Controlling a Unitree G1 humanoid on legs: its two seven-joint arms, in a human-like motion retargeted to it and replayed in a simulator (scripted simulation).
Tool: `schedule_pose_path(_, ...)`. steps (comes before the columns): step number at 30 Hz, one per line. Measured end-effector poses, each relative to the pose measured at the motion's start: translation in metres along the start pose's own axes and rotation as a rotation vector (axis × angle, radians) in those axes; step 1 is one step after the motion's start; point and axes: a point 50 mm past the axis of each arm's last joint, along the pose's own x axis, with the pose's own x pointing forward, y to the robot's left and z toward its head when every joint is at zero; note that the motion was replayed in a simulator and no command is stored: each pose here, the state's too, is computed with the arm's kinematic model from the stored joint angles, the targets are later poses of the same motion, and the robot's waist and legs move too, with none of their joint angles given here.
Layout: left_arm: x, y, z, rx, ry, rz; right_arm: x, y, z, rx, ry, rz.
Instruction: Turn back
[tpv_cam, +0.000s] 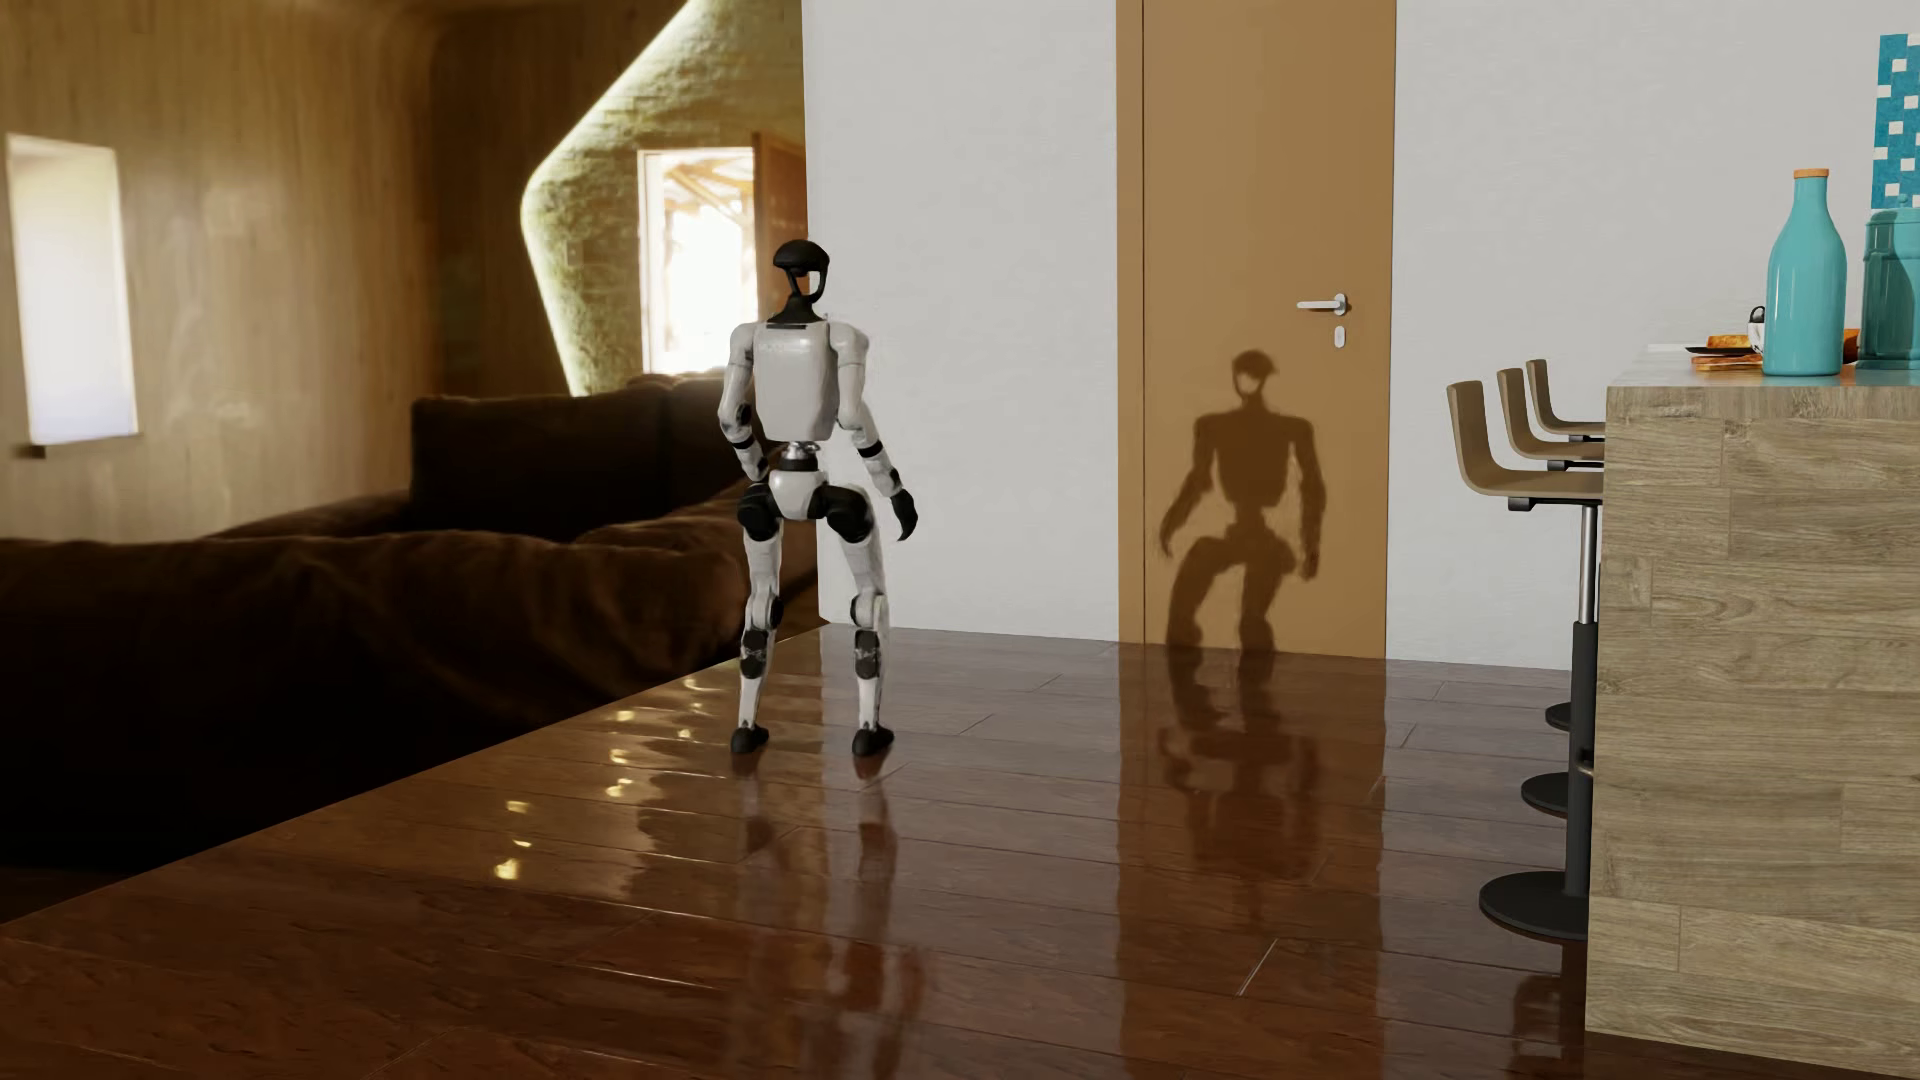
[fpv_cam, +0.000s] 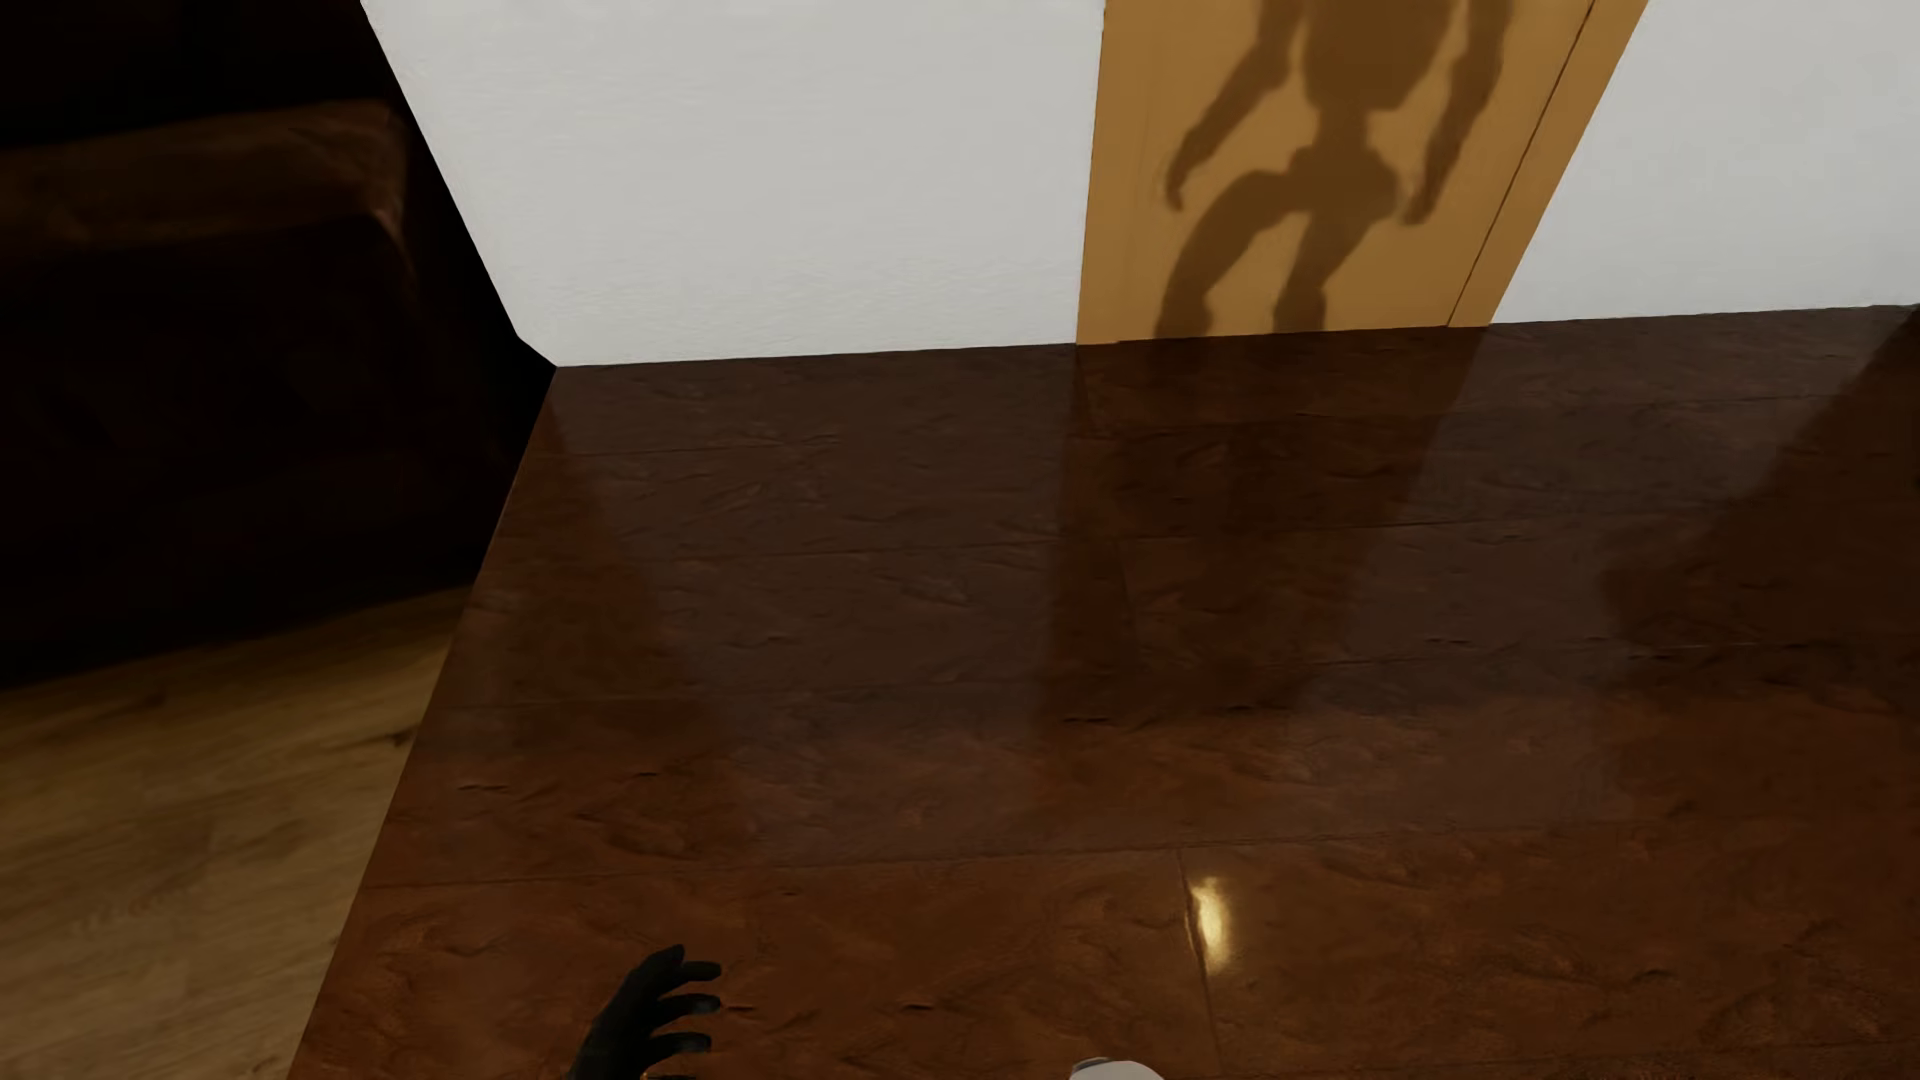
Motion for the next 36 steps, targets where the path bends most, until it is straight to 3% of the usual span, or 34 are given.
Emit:
schedule_pose_path(3, 0.004, -0.024, 0.009, 0.048, -0.041, -0.058, 0.006, 0.000, 0.009, -0.059, -0.005, 0.025)
schedule_pose_path(6, -0.006, -0.002, -0.009, -0.035, 0.008, 0.054, 0.000, 0.017, 0.013, 0.028, -0.041, -0.004)
schedule_pose_path(10, -0.003, -0.009, -0.004, -0.012, -0.003, -0.013, 0.007, 0.002, 0.020, -0.012, -0.051, -0.036)
schedule_pose_path(12, -0.013, -0.010, -0.029, -0.012, 0.081, -0.047, 0.005, 0.001, 0.017, -0.035, -0.069, -0.051)
schedule_pose_path(15, -0.024, 0.020, -0.058, -0.017, 0.217, 0.027, -0.003, 0.009, 0.006, 0.025, -0.054, -0.071)
schedule_pose_path(18, 0.002, -0.012, 0.000, 0.069, 0.017, -0.038, -0.001, 0.001, -0.006, 0.005, 0.029, -0.045)
schedule_pose_path(20, -0.007, -0.020, -0.018, 0.060, 0.036, -0.085, 0.004, -0.009, 0.010, -0.025, -0.031, -0.044)
schedule_pose_path(22, -0.011, 0.011, -0.034, 0.010, 0.097, -0.019, 0.000, 0.002, 0.015, -0.008, -0.094, -0.030)
schedule_pose_path(25, -0.001, 0.003, -0.001, -0.044, -0.012, 0.000, -0.002, 0.009, 0.007, 0.035, -0.042, -0.017)
schedule_pose_path(27, 0.005, -0.011, 0.017, 0.018, -0.060, -0.034, 0.007, 0.004, 0.016, -0.002, -0.016, -0.020)
schedule_pose_path(29, -0.005, -0.021, -0.012, 0.013, 0.032, -0.057, 0.007, -0.004, 0.021, -0.037, -0.075, -0.047)
schedule_pose_path(32, -0.030, 0.018, -0.067, -0.040, 0.238, 0.030, -0.002, 0.013, 0.014, 0.009, -0.096, -0.042)
schedule_pose_path(36, -0.006, -0.022, -0.014, 0.029, 0.068, -0.109, 0.003, -0.011, 0.007, -0.023, -0.034, -0.066)
